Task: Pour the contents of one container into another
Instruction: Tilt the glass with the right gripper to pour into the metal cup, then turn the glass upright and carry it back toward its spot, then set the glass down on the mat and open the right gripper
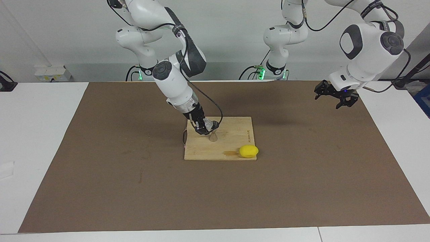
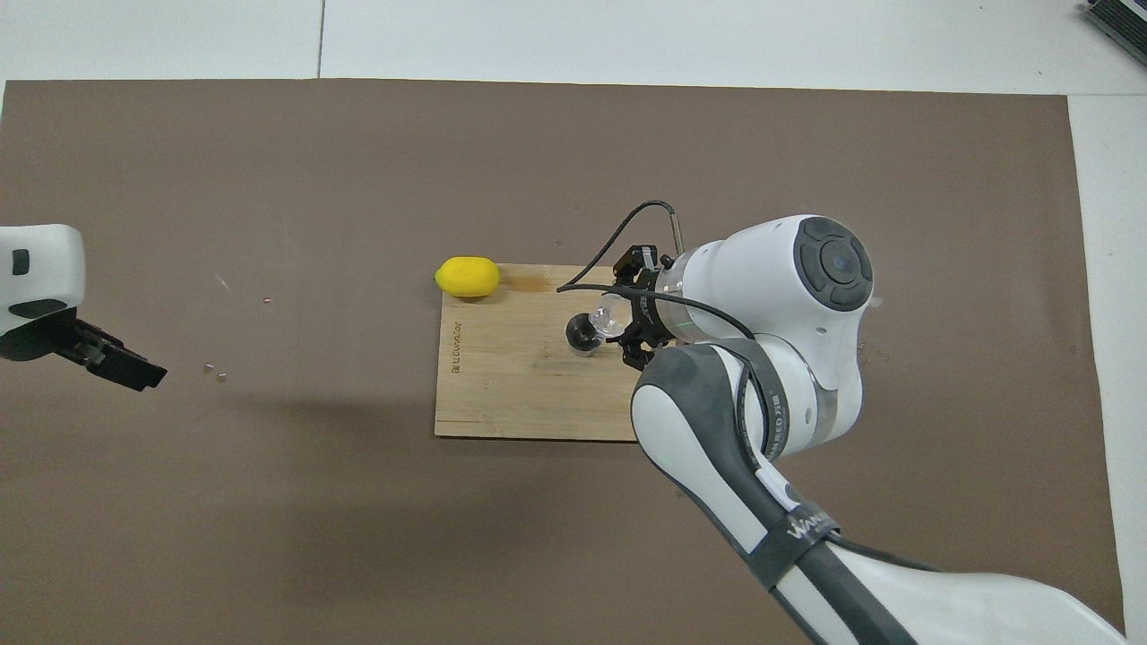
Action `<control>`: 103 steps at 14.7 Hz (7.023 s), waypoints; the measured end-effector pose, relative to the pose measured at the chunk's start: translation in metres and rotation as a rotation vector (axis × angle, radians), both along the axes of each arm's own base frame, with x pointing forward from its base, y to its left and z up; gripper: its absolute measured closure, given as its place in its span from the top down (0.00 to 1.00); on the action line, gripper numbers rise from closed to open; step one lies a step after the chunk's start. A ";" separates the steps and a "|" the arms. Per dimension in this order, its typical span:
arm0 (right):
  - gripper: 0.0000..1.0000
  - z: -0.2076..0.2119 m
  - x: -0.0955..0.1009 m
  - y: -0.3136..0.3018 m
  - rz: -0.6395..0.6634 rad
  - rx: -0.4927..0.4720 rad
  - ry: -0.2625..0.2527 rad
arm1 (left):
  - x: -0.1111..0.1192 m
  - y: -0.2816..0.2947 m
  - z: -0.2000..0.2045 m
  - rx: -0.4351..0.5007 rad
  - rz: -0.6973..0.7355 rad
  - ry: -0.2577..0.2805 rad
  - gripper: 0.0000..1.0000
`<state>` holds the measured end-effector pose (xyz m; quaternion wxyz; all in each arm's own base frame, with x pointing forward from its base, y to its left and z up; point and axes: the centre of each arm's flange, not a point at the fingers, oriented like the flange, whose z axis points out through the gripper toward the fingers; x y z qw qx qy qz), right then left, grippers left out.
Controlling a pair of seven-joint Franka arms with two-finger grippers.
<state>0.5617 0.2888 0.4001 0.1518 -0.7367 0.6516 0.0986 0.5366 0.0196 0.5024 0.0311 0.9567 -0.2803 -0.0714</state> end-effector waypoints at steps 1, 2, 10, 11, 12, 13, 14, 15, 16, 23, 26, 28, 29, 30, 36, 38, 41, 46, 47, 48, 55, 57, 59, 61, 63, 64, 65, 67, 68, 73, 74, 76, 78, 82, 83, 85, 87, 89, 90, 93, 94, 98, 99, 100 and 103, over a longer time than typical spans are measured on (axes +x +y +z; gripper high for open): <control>0.51 0.000 -0.001 0.003 0.014 -0.014 -0.008 | 0.001 0.000 0.000 -0.009 0.005 -0.007 1.00; 0.51 0.002 -0.002 0.005 0.027 -0.032 -0.019 | 0.002 0.000 0.001 -0.020 0.010 -0.014 1.00; 0.51 0.009 -0.006 0.021 0.132 -0.168 -0.105 | 0.014 -0.003 0.003 -0.056 0.031 -0.094 1.00; 0.51 0.009 -0.007 0.022 0.141 -0.176 -0.109 | 0.014 -0.003 0.003 -0.056 0.031 -0.095 1.00; 0.51 0.008 -0.008 0.024 0.150 -0.185 -0.114 | 0.014 -0.003 0.003 -0.056 0.031 -0.095 1.00; 0.51 0.008 -0.009 0.025 0.159 -0.196 -0.120 | 0.014 -0.002 0.003 -0.056 0.032 -0.096 1.00; 0.51 0.008 -0.009 0.026 0.168 -0.207 -0.125 | 0.014 -0.002 0.004 -0.056 0.034 -0.096 1.00; 0.51 0.008 -0.010 0.027 0.177 -0.218 -0.130 | 0.014 0.000 0.004 -0.056 0.038 -0.096 1.00; 0.51 0.007 -0.010 0.027 0.186 -0.231 -0.131 | 0.014 0.002 0.004 -0.056 0.043 -0.095 1.00; 0.51 0.006 -0.017 0.035 0.236 -0.281 -0.144 | 0.014 0.014 0.011 -0.054 0.063 -0.109 1.00; 0.51 0.006 -0.016 0.034 0.223 -0.281 -0.142 | 0.017 0.019 0.033 -0.051 0.072 -0.154 1.00; 0.51 0.006 -0.014 0.031 0.200 -0.278 -0.137 | 0.021 0.026 0.060 -0.048 0.083 -0.205 1.00; 0.51 0.006 -0.013 0.029 0.182 -0.270 -0.130 | 0.021 0.032 0.075 -0.046 0.092 -0.222 1.00; 0.51 0.006 -0.012 0.028 0.166 -0.253 -0.120 | 0.019 0.038 0.090 -0.044 0.102 -0.233 1.00; 0.51 0.007 -0.009 0.023 0.103 -0.180 -0.077 | 0.006 0.054 0.142 -0.039 0.126 -0.259 1.00; 0.51 0.007 -0.007 0.019 0.082 -0.159 -0.065 | 0.006 0.052 0.142 -0.040 0.123 -0.255 1.00; 0.51 0.006 0.000 0.007 0.029 -0.116 -0.037 | 0.007 0.045 0.142 -0.041 0.110 -0.255 1.00; 0.51 0.002 0.014 -0.021 -0.071 0.034 0.032 | 0.011 -0.005 0.141 -0.049 0.020 -0.252 1.00; 0.51 0.000 0.018 -0.033 -0.094 0.063 0.047 | 0.011 -0.013 0.141 -0.051 0.006 -0.252 1.00; 0.51 -0.004 0.023 -0.048 -0.104 0.093 0.058 | 0.011 -0.016 0.141 -0.052 0.000 -0.251 1.00; 0.51 -0.044 0.033 -0.198 -0.159 0.255 0.137 | 0.010 -0.007 0.139 -0.051 0.017 -0.238 1.00; 0.51 -0.056 0.027 -0.253 -0.149 0.284 0.140 | 0.010 -0.009 0.138 -0.051 0.012 -0.237 1.00; 0.51 -0.065 0.020 -0.295 -0.152 0.304 0.141 | 0.010 -0.010 0.138 -0.051 0.011 -0.237 1.00; 0.51 -0.072 0.013 -0.327 -0.148 0.322 0.142 | 0.010 -0.009 0.138 -0.051 0.013 -0.237 1.00; 0.51 -0.086 0.006 -0.359 -0.127 0.345 0.142 | 0.010 -0.008 0.138 -0.051 0.015 -0.237 1.00; 0.51 -0.096 0.002 -0.374 -0.116 0.358 0.144 | 0.010 -0.008 0.138 -0.051 0.015 -0.237 1.00; 0.51 -0.107 -0.002 -0.388 -0.104 0.372 0.147 | 0.010 -0.008 0.138 -0.051 0.015 -0.236 1.00; 0.51 -0.124 -0.006 -0.404 -0.094 0.398 0.148 | 0.010 -0.009 0.138 -0.051 0.013 -0.236 1.00; 0.51 -0.129 -0.007 -0.408 -0.093 0.411 0.144 | 0.010 -0.009 0.138 -0.051 0.012 -0.236 1.00; 0.51 -0.138 -0.007 -0.407 -0.085 0.423 0.144 | 0.010 -0.009 0.138 -0.051 0.012 -0.236 1.00; 0.51 -0.139 -0.007 -0.407 -0.086 0.424 0.146 | 0.010 -0.009 0.138 -0.051 0.012 -0.236 1.00; 0.51 -0.141 -0.009 -0.407 -0.088 0.425 0.151 | 0.010 -0.009 0.138 -0.051 0.012 -0.236 1.00; 0.51 -0.143 -0.010 -0.408 -0.092 0.423 0.152 | 0.010 -0.009 0.138 -0.051 0.012 -0.236 1.00; 0.51 -0.144 -0.011 -0.411 -0.101 0.415 0.146 | 0.010 -0.009 0.138 -0.051 0.012 -0.236 1.00; 0.51 -0.144 -0.011 -0.414 -0.106 0.414 0.145 | 0.010 -0.009 0.138 -0.051 0.012 -0.236 1.00; 0.66 -0.144 -0.014 -0.425 -0.126 0.414 0.140 | 0.010 -0.009 0.138 -0.051 0.012 -0.236 1.00; 0.85 -0.144 -0.018 -0.441 -0.148 0.410 0.133 | 0.010 -0.009 0.138 -0.051 0.012 -0.236 1.00; 1.00 -0.141 -0.022 -0.457 -0.147 0.385 0.128 | 0.010 -0.009 0.138 -0.051 0.012 -0.236 1.00; 1.00 -0.137 -0.024 -0.464 -0.139 0.364 0.128 | 0.010 -0.009 0.138 -0.051 0.012 -0.236 1.00; 1.00 -0.114 -0.024 -0.480 -0.108 0.266 0.087 | 0.010 -0.009 0.138 -0.051 0.012 -0.236 1.00; 1.00 -0.102 -0.023 -0.481 -0.078 0.225 0.076 | 0.010 -0.009 0.138 -0.051 0.012 -0.236 1.00; 1.00 -0.050 -0.018 -0.458 0.171 0.045 0.027 | 0.010 -0.009 0.138 -0.051 0.012 -0.236 1.00; 1.00 -0.042 -0.015 -0.442 0.255 0.029 0.003 | 0.010 -0.009 0.138 -0.051 0.012 -0.236 1.00; 1.00 -0.036 -0.011 -0.423 0.345 0.021 -0.021 | 0.010 -0.009 0.138 -0.051 0.012 -0.236 1.00; 1.00 -0.021 -0.003 -0.375 0.587 -0.030 -0.071 | 0.010 -0.009 0.138 -0.051 0.012 -0.236 1.00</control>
